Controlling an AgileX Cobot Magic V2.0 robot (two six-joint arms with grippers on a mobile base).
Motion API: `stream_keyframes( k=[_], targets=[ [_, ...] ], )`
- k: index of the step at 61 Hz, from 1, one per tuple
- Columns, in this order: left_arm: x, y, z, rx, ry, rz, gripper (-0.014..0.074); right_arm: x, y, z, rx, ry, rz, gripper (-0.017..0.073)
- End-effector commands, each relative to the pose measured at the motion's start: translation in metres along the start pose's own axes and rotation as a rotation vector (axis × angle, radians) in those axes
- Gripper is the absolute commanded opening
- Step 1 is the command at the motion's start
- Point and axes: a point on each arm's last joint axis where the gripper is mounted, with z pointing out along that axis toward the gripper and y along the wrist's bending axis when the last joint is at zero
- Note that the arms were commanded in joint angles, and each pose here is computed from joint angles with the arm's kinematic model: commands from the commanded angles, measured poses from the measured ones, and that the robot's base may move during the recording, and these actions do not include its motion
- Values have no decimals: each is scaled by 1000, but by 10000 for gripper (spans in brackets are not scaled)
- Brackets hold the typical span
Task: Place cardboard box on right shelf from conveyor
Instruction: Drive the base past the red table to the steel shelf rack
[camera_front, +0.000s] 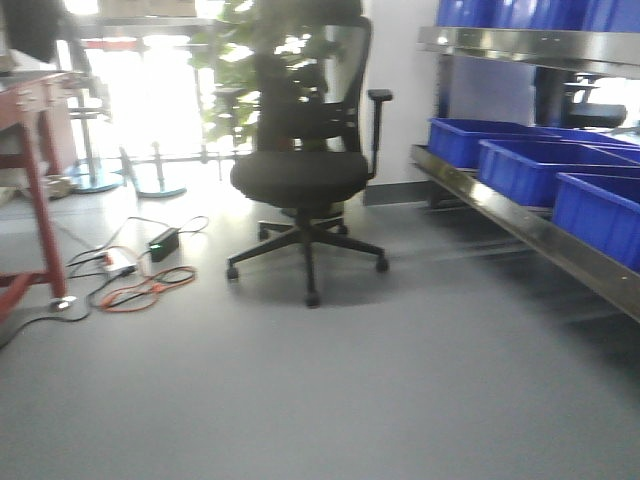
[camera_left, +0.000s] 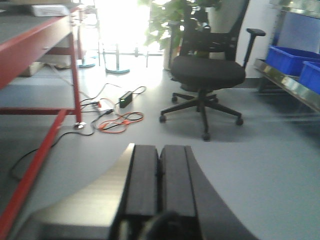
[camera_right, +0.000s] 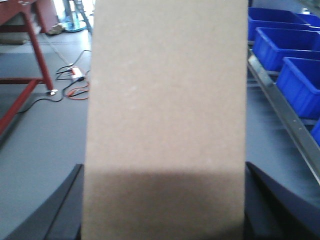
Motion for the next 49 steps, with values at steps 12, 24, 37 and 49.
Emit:
stream_keyframes(
  k=[12,24,37,49],
  targets=[
    [-5,0,-1,-4,-92,-5,-116,-16,1,-1,-2,-105,-17,256],
    [-5,0,-1,-4,-92,-5,-116,-16,1,-1,-2,-105,-17,256],
    [-5,0,-1,-4,-92,-5,-116,-16,1,-1,-2,-105,-17,256],
    [-5,0,-1,-4,-92,-5,-116,-16,1,-1,-2,-105,-17,256]
  ],
)
